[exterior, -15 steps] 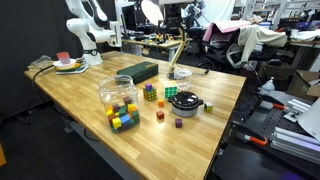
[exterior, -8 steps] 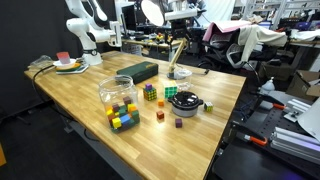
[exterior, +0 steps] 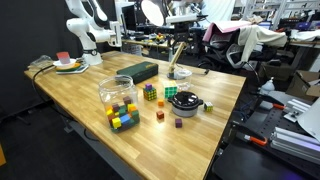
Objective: Pick up the lid from the cup and put it on the table.
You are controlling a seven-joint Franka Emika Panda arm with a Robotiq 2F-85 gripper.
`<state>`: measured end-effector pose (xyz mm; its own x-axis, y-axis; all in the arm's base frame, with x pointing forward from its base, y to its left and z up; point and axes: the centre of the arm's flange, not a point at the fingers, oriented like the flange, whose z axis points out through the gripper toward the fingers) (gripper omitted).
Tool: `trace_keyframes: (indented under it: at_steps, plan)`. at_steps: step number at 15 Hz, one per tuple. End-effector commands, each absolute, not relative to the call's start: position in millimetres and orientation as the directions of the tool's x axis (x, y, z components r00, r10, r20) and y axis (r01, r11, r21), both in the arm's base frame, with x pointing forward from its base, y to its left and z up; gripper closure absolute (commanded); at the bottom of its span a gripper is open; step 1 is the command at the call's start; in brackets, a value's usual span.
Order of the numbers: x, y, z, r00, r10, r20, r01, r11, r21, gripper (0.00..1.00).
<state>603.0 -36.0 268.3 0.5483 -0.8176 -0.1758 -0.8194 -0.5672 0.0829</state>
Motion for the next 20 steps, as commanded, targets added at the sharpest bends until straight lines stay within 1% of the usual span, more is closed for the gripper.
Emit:
trace_keyframes:
  at_steps: [1, 5, 6, 12, 14, 20]
  plan:
    - [615.1, -44.0, 259.6, 0.463, -0.859, -0.219, -0.868, -0.489, 0.084, 0.0]
    - [619.2, -57.5, 256.2, 0.42, -0.895, -0.149, -0.894, -0.436, 0.099, 0.0]
    - [614.0, -54.8, 254.7, 0.44, -0.881, -0.172, -0.883, -0.46, 0.094, 0.0]
    - [614.2, -53.4, 254.2, 0.441, -0.881, -0.171, -0.883, -0.46, 0.095, 0.0]
    - [613.0, -53.8, 256.6, 0.434, -0.893, -0.123, -0.891, -0.445, 0.087, 0.0]
    - [592.2, -62.4, 236.2, 0.403, -0.91, -0.098, -0.901, -0.413, 0.133, 0.0]
